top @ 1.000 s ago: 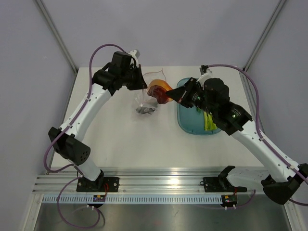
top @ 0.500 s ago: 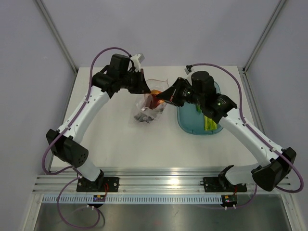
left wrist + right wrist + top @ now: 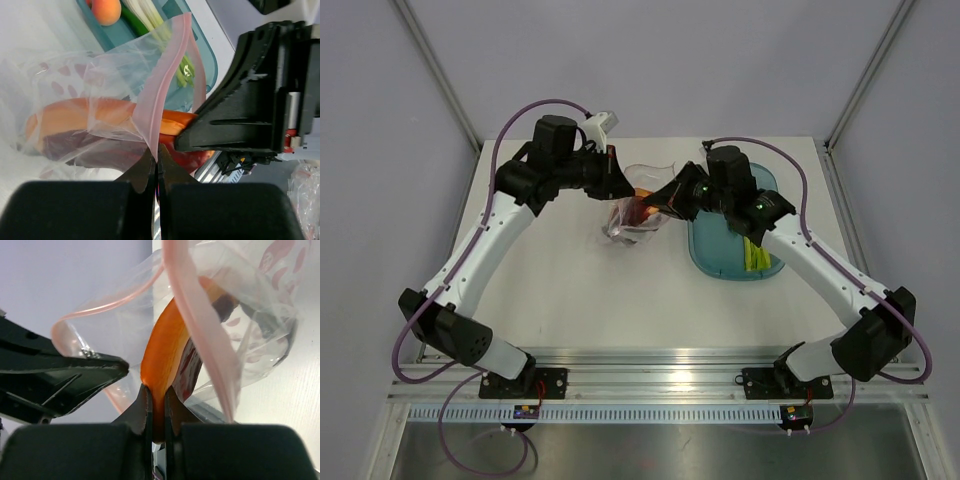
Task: Place the food in the zip-top bag and seal the zipper
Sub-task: Place the fake food in the zipper food storage bag.
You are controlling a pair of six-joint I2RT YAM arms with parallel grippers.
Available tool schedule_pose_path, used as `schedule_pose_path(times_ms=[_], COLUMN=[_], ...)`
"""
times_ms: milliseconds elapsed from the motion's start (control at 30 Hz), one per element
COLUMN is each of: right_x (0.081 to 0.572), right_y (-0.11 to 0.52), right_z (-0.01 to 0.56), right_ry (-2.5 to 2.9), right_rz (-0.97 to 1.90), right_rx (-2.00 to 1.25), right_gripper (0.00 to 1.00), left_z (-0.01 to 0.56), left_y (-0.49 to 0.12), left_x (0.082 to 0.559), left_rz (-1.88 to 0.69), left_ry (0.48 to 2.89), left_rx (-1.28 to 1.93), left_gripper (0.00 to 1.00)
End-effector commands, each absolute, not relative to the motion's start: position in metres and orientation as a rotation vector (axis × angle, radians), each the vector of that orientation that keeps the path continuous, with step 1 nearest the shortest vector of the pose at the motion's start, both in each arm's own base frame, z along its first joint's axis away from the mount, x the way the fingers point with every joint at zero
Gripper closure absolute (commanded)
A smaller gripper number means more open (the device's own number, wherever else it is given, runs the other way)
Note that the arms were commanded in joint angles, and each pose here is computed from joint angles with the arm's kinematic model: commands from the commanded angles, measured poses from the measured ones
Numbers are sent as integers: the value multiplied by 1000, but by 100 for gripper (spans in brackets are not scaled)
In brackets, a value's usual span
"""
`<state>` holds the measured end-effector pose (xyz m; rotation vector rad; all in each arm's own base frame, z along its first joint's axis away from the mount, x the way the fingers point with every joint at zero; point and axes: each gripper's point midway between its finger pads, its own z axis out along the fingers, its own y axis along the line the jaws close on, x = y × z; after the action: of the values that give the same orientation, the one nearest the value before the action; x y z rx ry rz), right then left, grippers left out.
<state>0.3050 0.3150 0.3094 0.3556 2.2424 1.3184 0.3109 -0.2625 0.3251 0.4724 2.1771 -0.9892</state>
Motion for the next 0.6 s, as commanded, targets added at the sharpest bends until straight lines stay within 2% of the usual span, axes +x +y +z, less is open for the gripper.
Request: schedule_pose_path(times_ms=[0, 233, 300, 333, 367, 433, 500, 567], right_x=[310, 324, 326, 326, 324, 322, 317, 309], right_y=[317, 318, 320, 319, 318, 313, 303, 291], right_z=[321, 296, 287, 285, 290, 298, 316, 329], right_ry=[2191, 2237, 2265, 2269, 2257, 2237, 2193, 2175], right_rz=[1380, 1323, 1298, 1285, 1289, 1262, 1228, 1181], right_rx=[361, 349, 331, 314, 301, 267, 247, 210], right_gripper=[100, 100, 79, 72, 58, 43, 31, 29], left_z=[352, 363, 363, 362, 359, 352, 346, 344], left_y=[-270, -275, -275, -275, -274, -272, -271, -269], left_x=[303, 291, 291, 293, 294, 299, 305, 309], left_rz=[-1051, -1126, -1127, -1116, -1111, -1086, -1066, -1058], left_ry=[2046, 1991, 1993, 1994, 2012, 2035, 2059, 2075], left_rx=[555, 604, 593, 583, 573, 551, 521, 494], left_gripper=[100, 100, 100, 100, 100, 100, 100, 100])
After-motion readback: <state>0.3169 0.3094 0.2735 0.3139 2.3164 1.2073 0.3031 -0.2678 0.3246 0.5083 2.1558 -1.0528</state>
